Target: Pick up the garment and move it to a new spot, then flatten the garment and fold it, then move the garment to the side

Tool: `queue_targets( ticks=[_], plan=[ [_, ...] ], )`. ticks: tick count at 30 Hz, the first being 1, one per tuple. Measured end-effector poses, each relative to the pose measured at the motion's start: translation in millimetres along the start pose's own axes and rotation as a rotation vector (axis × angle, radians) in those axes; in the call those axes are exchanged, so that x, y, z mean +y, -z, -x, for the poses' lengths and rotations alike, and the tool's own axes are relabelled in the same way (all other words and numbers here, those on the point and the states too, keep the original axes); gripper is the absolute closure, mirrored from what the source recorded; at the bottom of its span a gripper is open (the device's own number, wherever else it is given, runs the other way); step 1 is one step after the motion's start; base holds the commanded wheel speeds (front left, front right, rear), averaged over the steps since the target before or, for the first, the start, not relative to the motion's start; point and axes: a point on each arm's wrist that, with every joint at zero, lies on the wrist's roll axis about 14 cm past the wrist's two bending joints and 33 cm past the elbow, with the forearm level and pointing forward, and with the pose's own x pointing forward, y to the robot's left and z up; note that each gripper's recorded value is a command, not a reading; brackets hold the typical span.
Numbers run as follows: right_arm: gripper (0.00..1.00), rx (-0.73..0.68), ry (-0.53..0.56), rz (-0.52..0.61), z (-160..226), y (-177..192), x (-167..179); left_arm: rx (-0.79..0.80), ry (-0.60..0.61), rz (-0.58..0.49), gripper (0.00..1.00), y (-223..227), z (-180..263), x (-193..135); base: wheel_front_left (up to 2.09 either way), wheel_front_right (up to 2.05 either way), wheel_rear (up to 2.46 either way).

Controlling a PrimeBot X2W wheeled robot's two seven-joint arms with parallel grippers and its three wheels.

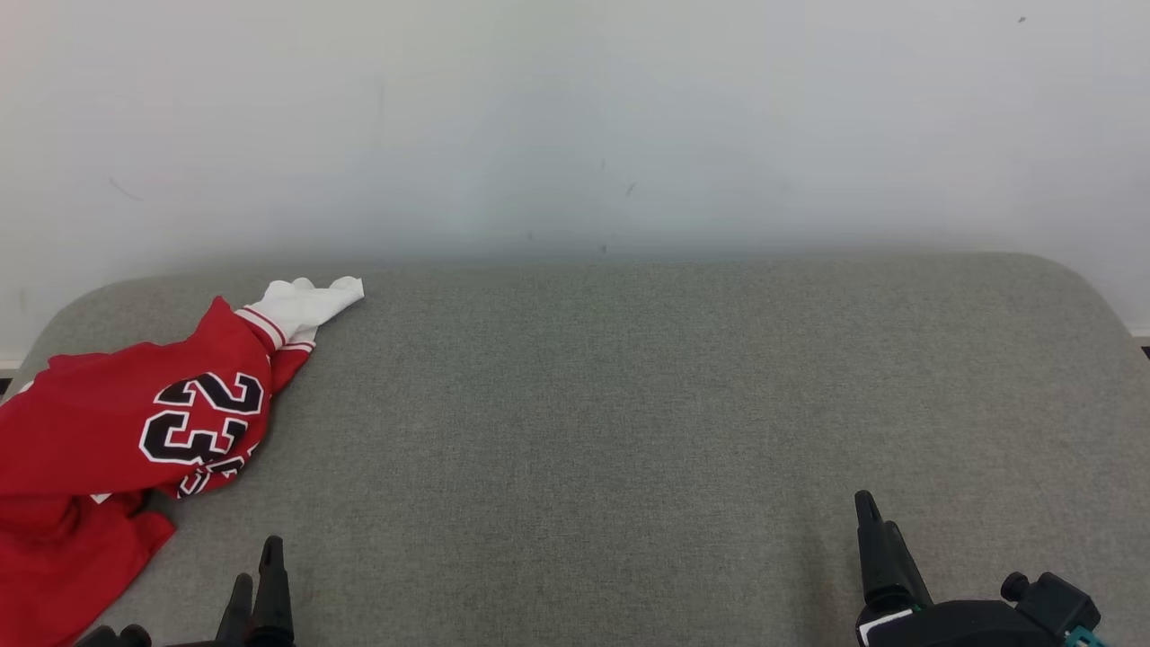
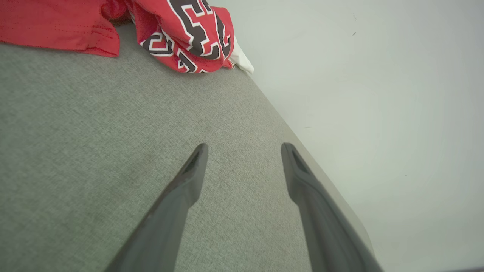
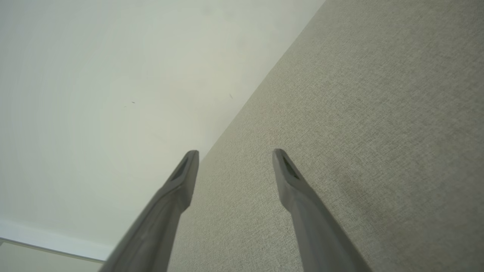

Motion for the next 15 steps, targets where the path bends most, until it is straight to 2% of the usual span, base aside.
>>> queue_targets(
  ticks=[15],
  plan=[
    [0.00, 0.022, -0.029, 0.271, 6.3, 0.7, 1.9, 0.028, 0.002, -0.328, 0.00, 14.9, 3.6, -4.3, 0.00, 0.00, 0.00]
  ],
)
